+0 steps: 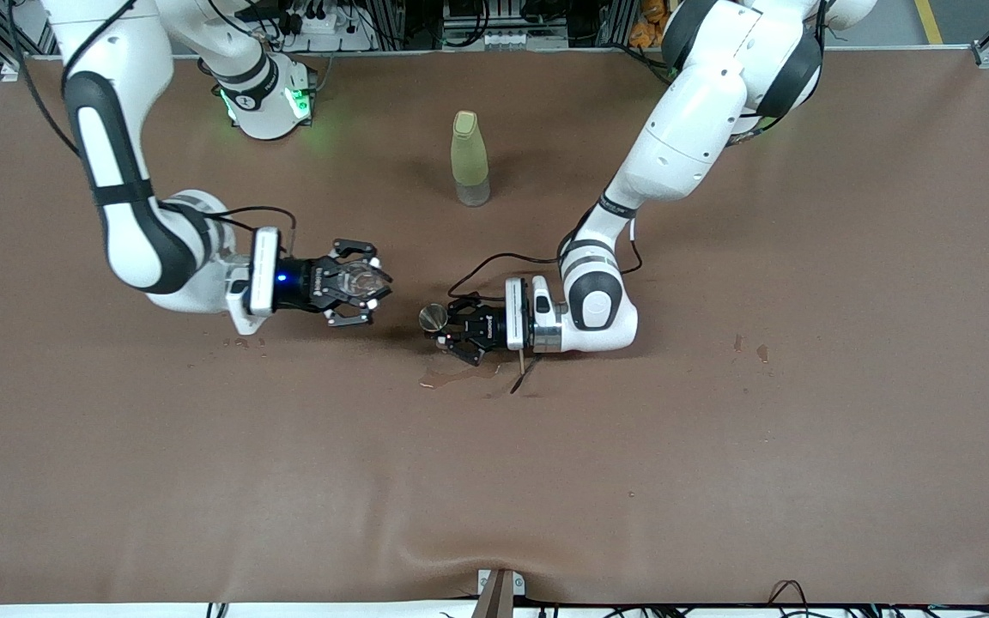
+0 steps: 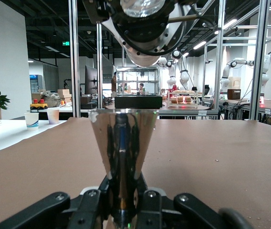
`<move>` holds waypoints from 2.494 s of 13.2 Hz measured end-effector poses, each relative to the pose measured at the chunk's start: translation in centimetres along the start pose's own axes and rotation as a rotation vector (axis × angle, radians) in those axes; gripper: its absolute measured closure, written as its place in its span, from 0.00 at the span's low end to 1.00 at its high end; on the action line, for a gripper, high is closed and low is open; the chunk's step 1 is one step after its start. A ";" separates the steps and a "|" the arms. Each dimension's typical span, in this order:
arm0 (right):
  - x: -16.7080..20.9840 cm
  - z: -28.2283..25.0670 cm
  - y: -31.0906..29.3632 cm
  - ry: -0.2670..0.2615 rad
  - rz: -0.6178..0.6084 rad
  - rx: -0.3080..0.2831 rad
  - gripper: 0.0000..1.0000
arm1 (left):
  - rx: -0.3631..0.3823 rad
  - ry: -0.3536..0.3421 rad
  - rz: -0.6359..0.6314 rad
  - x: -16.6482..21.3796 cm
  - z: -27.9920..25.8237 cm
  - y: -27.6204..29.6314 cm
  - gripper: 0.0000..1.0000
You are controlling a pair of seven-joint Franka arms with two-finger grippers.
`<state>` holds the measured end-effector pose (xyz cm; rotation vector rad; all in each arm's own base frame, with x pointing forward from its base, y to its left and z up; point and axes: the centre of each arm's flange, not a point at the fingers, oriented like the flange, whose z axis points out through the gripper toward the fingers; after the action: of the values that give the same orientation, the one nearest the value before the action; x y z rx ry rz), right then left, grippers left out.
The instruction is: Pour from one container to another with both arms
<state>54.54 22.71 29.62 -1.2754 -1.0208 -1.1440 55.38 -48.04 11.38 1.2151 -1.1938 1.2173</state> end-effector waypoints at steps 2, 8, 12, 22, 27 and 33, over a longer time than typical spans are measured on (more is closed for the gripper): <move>-0.6 2.4 -0.7 0.002 -0.002 -0.023 0.84 | 0.008 0.010 -0.007 0.0 0.2 0.1 0.80; -4.1 6.0 -2.4 0.029 0.015 -0.050 0.84 | 0.016 0.020 -0.007 0.1 0.6 0.4 0.80; -5.8 6.3 -2.9 0.020 0.043 -0.052 0.84 | 0.020 0.019 -0.006 0.1 0.4 0.2 0.80; -7.1 5.7 -3.7 0.010 0.130 -0.060 0.84 | 0.025 0.021 -0.006 0.1 0.2 0.0 0.80; -7.1 5.7 -3.7 0.017 0.284 -0.058 0.84 | 0.026 0.021 -0.006 0.1 0.2 0.0 0.81; -6.9 6.0 -3.9 0.030 0.444 -0.045 0.84 | 0.024 0.024 -0.007 0.2 0.4 0.1 0.89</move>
<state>49.89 29.30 23.83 -1.4276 -0.6468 -0.8424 55.31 -48.42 11.58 1.2179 -1.1597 1.2408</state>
